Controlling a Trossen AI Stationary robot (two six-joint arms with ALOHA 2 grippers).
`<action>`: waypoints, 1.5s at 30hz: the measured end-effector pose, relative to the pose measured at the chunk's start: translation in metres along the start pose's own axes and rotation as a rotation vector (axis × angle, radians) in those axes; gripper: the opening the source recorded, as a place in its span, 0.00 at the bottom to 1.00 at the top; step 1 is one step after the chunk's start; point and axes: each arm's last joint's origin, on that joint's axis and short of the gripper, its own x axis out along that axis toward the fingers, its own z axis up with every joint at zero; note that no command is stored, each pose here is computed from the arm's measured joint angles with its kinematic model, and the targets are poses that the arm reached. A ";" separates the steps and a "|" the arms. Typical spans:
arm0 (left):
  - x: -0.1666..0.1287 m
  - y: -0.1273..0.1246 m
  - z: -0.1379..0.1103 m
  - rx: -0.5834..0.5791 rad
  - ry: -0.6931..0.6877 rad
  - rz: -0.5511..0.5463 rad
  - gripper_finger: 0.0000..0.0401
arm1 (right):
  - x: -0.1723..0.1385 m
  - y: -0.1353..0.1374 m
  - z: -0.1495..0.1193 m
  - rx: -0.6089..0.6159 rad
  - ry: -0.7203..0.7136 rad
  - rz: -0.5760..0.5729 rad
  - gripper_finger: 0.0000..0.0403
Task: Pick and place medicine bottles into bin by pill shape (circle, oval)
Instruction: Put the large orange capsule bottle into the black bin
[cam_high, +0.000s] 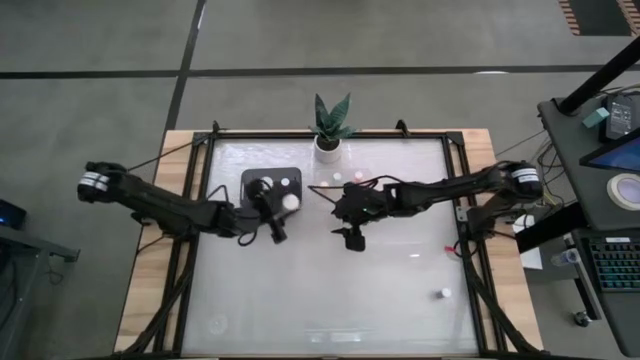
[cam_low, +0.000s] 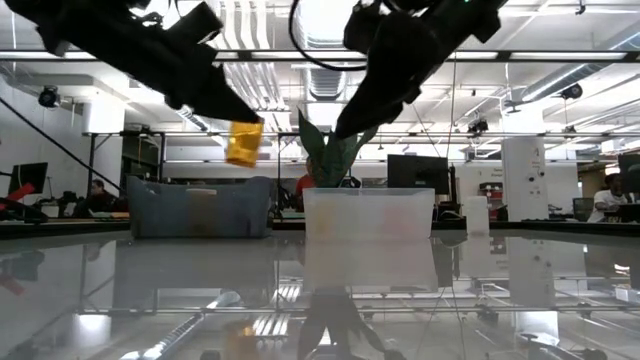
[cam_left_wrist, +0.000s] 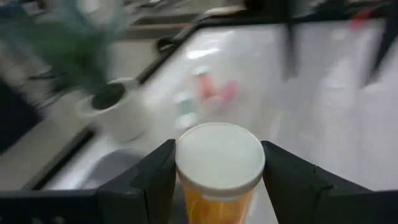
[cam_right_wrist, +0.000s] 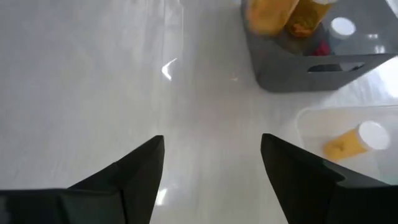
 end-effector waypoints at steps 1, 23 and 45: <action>-0.004 0.004 0.000 -0.004 0.010 0.035 0.47 | -0.004 0.000 0.000 0.007 -0.009 0.000 0.64; -0.003 0.019 -0.047 -0.255 -0.006 0.289 0.47 | -0.017 0.000 -0.036 0.095 -0.150 0.010 0.60; 0.033 0.018 -0.070 -0.273 0.034 0.385 0.52 | -0.016 0.000 -0.037 0.096 -0.148 0.010 0.60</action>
